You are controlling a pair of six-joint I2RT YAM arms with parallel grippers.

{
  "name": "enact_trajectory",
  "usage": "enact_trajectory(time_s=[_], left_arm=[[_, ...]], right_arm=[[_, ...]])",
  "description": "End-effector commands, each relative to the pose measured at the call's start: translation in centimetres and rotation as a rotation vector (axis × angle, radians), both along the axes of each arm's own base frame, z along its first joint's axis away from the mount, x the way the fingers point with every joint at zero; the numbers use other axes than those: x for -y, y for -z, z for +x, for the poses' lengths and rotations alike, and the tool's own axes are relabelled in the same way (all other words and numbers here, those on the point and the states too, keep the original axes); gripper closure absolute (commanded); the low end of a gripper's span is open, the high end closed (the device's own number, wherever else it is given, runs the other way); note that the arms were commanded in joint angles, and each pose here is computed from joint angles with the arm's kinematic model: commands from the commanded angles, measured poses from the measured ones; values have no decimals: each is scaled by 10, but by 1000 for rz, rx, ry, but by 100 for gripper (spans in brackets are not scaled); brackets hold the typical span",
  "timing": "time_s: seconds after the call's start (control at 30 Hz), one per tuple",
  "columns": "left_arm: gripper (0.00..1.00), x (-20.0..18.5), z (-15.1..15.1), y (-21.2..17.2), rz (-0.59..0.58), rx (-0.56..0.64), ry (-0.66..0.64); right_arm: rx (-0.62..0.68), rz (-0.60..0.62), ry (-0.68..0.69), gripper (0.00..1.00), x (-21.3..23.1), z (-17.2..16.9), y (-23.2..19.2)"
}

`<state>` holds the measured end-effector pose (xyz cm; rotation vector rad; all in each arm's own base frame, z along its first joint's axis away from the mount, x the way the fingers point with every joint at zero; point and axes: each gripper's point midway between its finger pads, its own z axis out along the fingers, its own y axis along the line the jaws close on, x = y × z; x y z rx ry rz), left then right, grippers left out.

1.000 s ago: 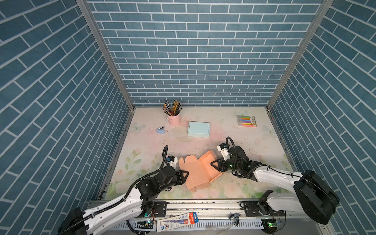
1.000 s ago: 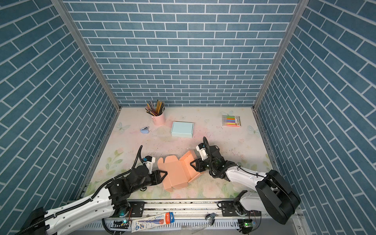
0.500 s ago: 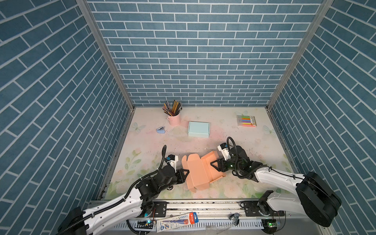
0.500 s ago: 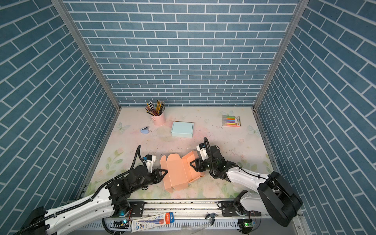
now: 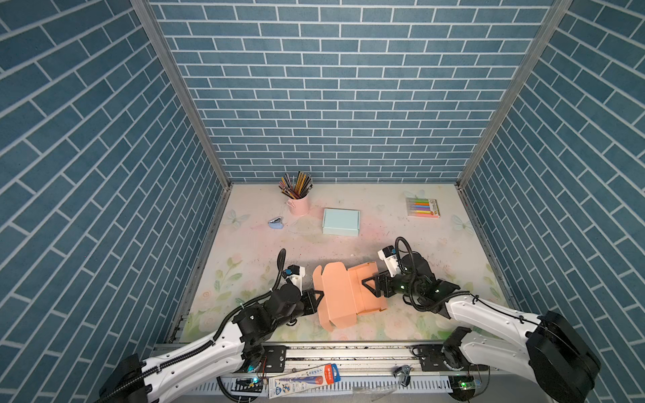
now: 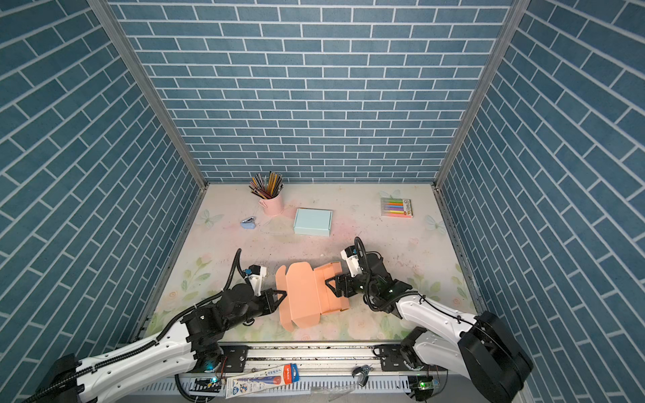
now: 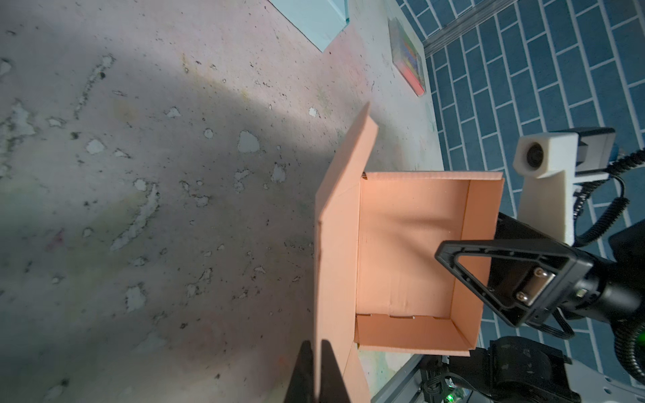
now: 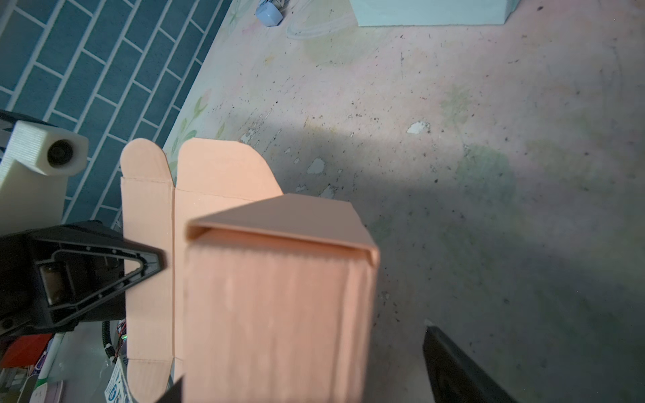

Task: Fold the paper box

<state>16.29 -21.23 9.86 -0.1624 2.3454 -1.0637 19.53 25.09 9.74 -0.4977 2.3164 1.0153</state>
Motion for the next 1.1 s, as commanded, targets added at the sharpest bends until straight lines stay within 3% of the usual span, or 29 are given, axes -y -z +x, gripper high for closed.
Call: enact_trajectory(time_s=[0.0,0.33,0.6,0.83,0.97,1.07], left_arm=[[100,-5,6,-15,44,46,-17],[100,-11,13,-47,216,120,76],[100,2,17,-76,411,178,308],[100,22,16,-92,490,200,498],[100,30,15,-94,520,206,580],[100,36,14,-96,527,212,635]], right_arm=[[32,-43,11,14,12,-3,-1],[175,-62,69,11,36,-3,-39],[499,16,110,10,47,8,-110],[787,148,-183,11,0,-6,-137],[920,154,-289,10,-17,-4,-135],[950,143,-400,10,-29,-2,-126]])
